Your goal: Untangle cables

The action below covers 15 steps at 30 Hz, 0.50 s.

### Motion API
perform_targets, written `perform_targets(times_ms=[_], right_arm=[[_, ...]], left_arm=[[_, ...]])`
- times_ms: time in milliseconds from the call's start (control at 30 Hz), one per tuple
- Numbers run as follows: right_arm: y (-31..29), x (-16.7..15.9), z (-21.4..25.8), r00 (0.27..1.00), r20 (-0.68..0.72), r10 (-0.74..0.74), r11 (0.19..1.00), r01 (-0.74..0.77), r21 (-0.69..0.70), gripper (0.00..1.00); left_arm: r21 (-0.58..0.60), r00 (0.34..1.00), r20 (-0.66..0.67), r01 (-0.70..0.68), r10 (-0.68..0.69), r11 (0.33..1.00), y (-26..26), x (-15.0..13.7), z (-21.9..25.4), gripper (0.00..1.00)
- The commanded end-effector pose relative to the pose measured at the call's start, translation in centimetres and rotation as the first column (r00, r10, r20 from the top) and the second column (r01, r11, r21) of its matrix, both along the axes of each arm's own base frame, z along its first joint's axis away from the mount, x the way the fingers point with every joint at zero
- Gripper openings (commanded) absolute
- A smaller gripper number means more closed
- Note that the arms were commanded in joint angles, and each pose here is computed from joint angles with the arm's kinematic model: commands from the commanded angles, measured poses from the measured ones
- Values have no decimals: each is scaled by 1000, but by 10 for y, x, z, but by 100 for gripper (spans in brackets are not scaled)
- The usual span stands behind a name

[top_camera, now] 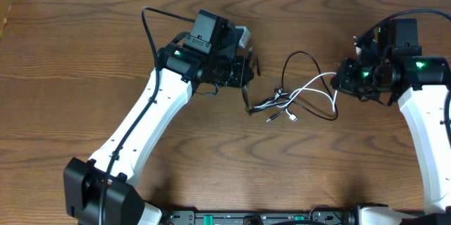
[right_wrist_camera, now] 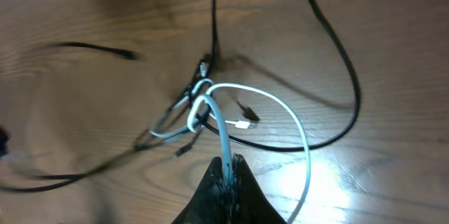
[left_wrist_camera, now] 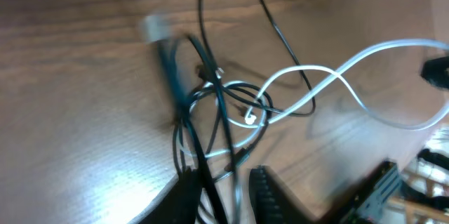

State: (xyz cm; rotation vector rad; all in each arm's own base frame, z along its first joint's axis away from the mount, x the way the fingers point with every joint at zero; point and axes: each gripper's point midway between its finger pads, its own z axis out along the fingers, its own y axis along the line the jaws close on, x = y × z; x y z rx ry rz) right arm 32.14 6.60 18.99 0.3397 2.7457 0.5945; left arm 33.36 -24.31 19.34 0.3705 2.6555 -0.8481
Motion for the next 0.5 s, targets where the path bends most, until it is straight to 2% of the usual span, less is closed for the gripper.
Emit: perform_targets(times_ms=[0, 33, 200, 367, 467], right_arm=[[12, 6, 1, 999, 12, 46, 997, -46, 63, 1], [12, 8, -3, 999, 3, 48, 997, -48, 63, 1], [15, 13, 0, 997, 22, 71, 989, -73, 128, 1], [18, 12, 7, 988, 71, 134, 974, -144, 175, 1], [28, 10, 18, 969, 134, 208, 944, -235, 230, 1]], left_arm=[[90, 997, 57, -49, 43, 995, 13, 17, -7, 41], [99, 997, 58, -54, 48, 994, 13, 22, -13, 47], [86, 1000, 6, -21, 21, 996, -1, 28, -39, 54], [-49, 967, 66, 248, -244, 968, -48, 16, -45, 55], [-39, 938, 126, 329, -322, 943, -68, 13, -50, 58]])
